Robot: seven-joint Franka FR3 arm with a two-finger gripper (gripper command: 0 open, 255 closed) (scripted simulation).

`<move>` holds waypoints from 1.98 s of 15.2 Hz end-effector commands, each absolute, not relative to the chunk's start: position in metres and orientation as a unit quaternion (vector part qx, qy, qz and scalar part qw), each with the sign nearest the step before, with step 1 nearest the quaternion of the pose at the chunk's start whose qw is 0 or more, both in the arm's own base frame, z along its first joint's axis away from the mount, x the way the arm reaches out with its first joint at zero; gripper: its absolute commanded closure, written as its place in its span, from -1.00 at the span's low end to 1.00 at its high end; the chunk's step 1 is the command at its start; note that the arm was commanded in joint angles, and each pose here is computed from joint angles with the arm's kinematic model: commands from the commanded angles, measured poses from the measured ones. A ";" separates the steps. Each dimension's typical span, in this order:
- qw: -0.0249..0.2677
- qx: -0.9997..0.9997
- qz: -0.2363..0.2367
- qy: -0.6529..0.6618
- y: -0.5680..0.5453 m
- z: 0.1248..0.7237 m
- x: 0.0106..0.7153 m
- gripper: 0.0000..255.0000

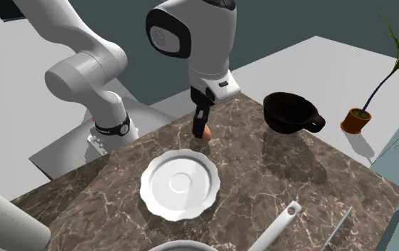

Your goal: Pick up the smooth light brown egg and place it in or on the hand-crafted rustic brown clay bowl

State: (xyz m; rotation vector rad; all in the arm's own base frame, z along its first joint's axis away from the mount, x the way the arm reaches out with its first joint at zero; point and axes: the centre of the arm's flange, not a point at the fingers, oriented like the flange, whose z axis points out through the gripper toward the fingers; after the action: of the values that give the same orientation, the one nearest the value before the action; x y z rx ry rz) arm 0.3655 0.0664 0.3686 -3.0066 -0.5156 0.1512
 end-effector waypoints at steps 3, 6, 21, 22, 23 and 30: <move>0.048 -0.982 0.051 -0.173 0.074 0.344 0.363 -1.00; 0.048 -0.982 0.051 -0.173 0.075 0.328 0.361 -1.00; 0.048 -0.982 0.051 -0.173 0.076 0.320 0.360 1.00; 0.048 -0.982 0.051 -0.173 0.076 0.320 0.360 1.00; 0.048 -0.982 0.051 -0.173 0.076 0.320 0.360 1.00; 0.048 -0.982 0.051 -0.173 0.076 0.346 0.360 1.00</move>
State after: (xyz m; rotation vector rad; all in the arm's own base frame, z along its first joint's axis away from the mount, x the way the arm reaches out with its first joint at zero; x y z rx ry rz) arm 0.3595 0.0759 0.3410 -2.9956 -0.5277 0.1539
